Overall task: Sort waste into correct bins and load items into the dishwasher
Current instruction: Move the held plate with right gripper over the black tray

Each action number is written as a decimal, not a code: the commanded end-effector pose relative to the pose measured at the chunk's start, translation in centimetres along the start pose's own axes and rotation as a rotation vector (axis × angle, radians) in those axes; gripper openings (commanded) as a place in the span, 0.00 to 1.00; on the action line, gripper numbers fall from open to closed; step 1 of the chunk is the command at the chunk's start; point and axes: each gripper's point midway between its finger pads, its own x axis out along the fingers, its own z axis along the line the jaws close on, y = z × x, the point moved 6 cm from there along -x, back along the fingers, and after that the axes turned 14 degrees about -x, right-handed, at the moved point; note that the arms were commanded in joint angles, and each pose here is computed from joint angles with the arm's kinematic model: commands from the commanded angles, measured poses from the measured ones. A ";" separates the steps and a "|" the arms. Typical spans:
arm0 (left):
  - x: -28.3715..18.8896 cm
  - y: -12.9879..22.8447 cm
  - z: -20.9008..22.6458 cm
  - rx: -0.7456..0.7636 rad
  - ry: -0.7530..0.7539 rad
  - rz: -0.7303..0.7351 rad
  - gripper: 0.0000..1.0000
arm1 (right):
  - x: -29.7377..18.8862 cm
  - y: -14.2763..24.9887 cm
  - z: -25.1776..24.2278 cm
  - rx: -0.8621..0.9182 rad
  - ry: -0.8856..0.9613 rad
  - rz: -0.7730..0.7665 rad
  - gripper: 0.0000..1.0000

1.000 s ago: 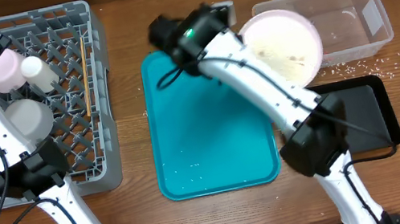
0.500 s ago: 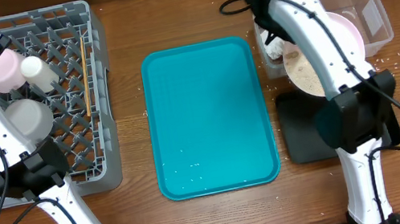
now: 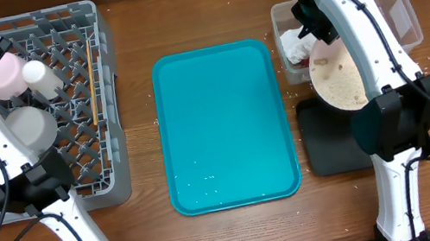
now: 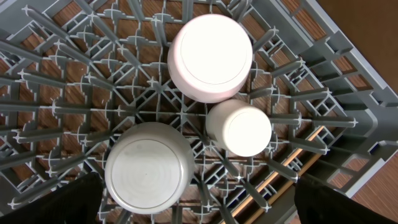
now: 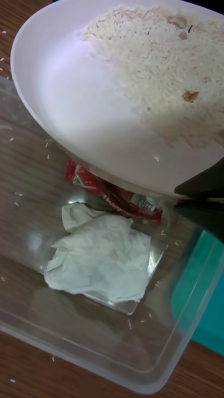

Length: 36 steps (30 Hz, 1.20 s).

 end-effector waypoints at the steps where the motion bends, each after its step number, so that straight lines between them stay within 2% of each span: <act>1: -0.3 0.2 -0.1 0.020 0.004 0.001 1.00 | -1.3 0.0 -1.7 0.023 -0.001 -0.007 0.03; 6: -0.3 0.2 -0.1 0.020 0.004 0.001 1.00 | 0.0 0.4 -3.0 0.048 0.056 0.025 0.03; 25: -0.3 0.2 -0.1 0.020 0.004 0.001 1.00 | -1.2 -0.5 -4.6 0.042 0.018 0.045 0.03; 32: -0.3 0.2 -0.1 0.020 0.004 0.001 1.00 | -0.5 0.1 -7.3 0.042 0.068 0.076 0.03; 36: -0.3 0.2 -0.1 0.020 0.004 0.001 1.00 | -0.3 1.0 -7.6 0.031 -0.006 0.074 0.03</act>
